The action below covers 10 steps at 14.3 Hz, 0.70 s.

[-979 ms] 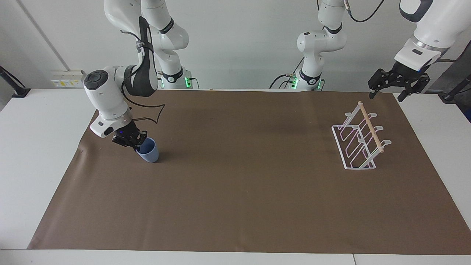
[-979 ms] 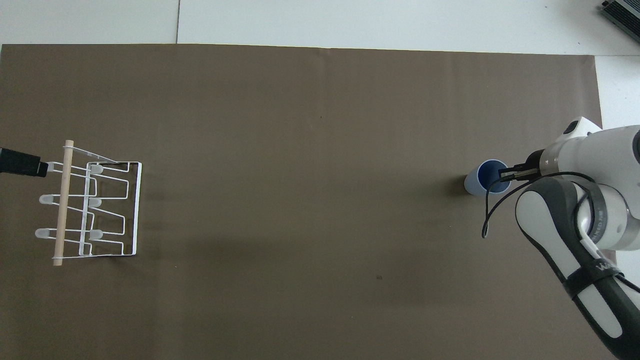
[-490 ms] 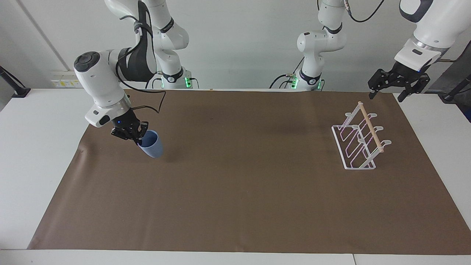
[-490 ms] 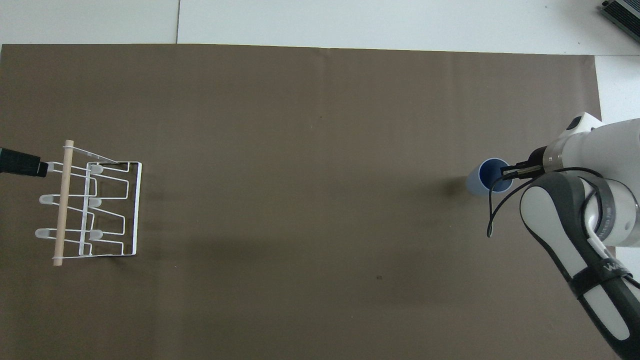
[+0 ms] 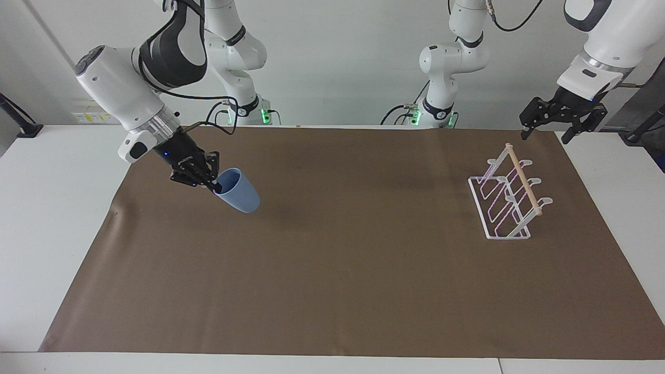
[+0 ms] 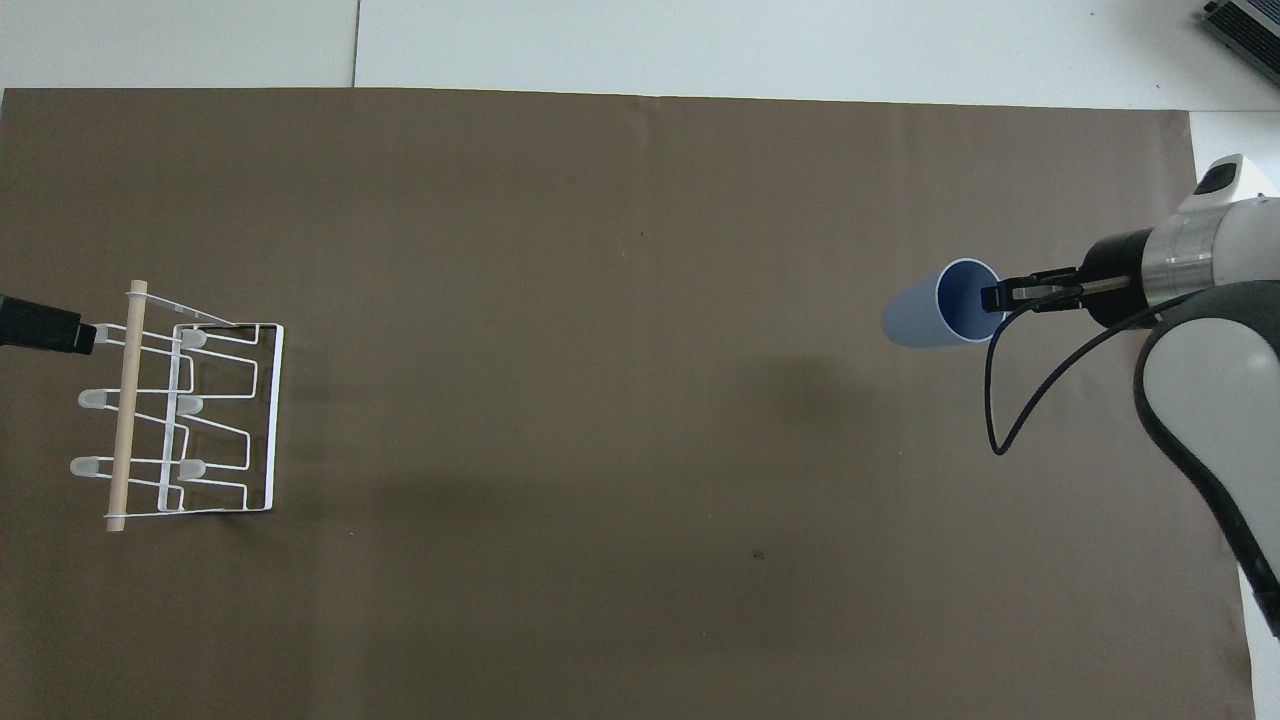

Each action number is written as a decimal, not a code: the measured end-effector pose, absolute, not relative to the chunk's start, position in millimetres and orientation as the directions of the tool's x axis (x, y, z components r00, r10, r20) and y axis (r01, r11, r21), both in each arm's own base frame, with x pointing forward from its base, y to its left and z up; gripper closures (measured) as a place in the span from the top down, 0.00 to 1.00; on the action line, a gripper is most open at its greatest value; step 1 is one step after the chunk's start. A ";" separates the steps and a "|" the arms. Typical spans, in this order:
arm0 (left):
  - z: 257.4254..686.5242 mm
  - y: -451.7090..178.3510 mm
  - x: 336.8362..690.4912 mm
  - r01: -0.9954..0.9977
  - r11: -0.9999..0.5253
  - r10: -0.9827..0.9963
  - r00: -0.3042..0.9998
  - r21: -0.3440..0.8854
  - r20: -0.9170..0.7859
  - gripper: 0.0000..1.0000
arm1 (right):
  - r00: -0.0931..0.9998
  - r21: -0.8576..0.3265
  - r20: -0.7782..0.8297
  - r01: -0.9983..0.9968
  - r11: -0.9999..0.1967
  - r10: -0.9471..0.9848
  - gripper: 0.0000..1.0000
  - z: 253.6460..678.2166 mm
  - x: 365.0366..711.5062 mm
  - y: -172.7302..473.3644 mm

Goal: Hang cup on cup holder
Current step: 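Lift the blue cup and tip it sideways toward the rack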

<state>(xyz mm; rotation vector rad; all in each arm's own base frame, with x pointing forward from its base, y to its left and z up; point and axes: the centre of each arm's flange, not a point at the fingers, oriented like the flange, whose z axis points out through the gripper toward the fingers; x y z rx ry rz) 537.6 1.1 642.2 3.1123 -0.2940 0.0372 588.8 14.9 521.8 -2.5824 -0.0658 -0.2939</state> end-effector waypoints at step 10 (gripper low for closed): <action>642.2 2.8 537.5 -0.184 -0.983 -0.184 0.983 0.013 0.024 1.00 | 0.998 -0.884 0.053 0.028 -0.466 -0.041 0.05 522.1 572.6 102.0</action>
